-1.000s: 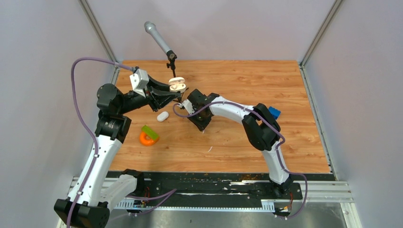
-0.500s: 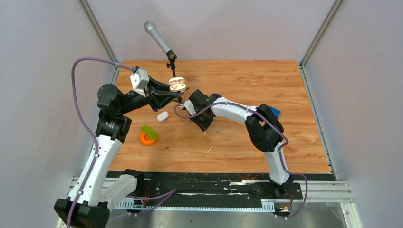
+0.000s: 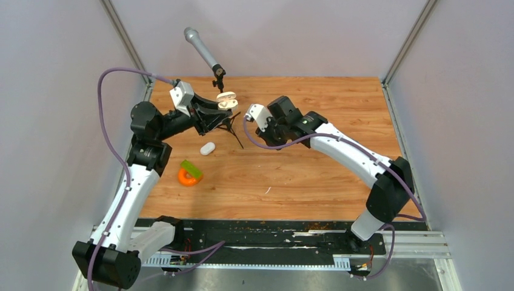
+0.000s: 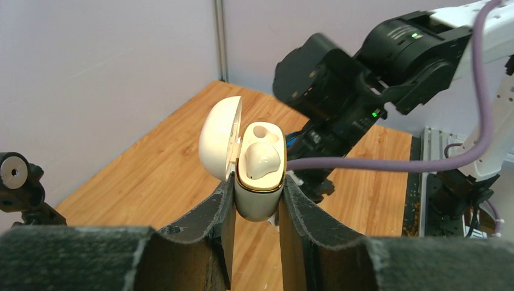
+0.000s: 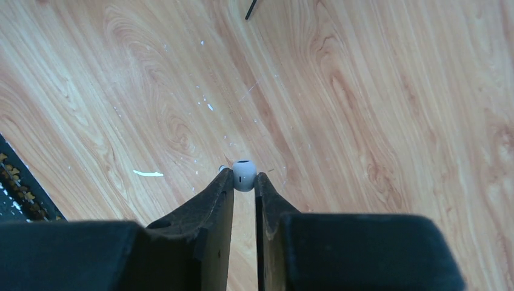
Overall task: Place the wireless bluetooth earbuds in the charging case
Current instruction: Pick up the earbud from the center of the board, then place the earbud at the center of the board.
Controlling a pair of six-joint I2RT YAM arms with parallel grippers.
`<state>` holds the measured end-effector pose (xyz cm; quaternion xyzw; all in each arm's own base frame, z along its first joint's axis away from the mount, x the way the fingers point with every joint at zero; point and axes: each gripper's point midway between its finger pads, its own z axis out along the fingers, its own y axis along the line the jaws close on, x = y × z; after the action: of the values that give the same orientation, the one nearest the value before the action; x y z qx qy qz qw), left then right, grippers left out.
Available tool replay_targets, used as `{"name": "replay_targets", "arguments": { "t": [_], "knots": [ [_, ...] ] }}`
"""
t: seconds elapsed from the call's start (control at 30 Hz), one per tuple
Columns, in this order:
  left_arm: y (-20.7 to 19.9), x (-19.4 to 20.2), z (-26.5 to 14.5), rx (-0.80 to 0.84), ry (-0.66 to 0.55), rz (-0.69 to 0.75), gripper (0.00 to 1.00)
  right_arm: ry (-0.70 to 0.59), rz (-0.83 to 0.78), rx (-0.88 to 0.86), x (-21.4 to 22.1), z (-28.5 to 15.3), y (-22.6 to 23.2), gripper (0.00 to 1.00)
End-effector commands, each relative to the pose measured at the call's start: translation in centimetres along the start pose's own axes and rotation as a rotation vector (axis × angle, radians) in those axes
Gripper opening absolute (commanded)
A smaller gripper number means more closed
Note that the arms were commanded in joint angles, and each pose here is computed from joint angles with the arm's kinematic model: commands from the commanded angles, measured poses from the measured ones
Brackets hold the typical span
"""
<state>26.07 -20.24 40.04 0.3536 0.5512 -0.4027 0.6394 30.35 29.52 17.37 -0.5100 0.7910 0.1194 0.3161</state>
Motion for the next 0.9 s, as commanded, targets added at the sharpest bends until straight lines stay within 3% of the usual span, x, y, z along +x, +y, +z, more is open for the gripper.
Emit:
{"name": "replay_targets", "arguments": {
  "t": [0.0, 0.47, 0.67, 0.8, 0.87],
  "knots": [
    [0.6, -1.2, 0.4, -0.01, -0.035, 0.026, 0.04, -0.052, -0.061, -0.02, -0.3, -1.1, 0.5, 0.0],
    [0.2, 1.2, -0.4, -0.018, 0.014, -0.004, 0.04, -0.022, -0.1, -0.077, 0.4, 0.0, 0.3, 0.0],
    [0.1, 0.8, -0.4, -0.015, 0.019, 0.009, 0.04, -0.072, 0.035, -0.091, -0.6, 0.2, -3.3, 0.0],
    [0.2, 1.2, -0.6, -0.019, 0.034, 0.014, 0.04, -0.071, 0.115, -0.044, -1.0, 2.8, -7.1, 0.15],
    [0.1, 1.4, -0.6, -0.02, 0.047, 0.019, 0.04, -0.054, 0.226, -0.013, -0.5, 5.4, -9.4, 0.16]
  ]
}}
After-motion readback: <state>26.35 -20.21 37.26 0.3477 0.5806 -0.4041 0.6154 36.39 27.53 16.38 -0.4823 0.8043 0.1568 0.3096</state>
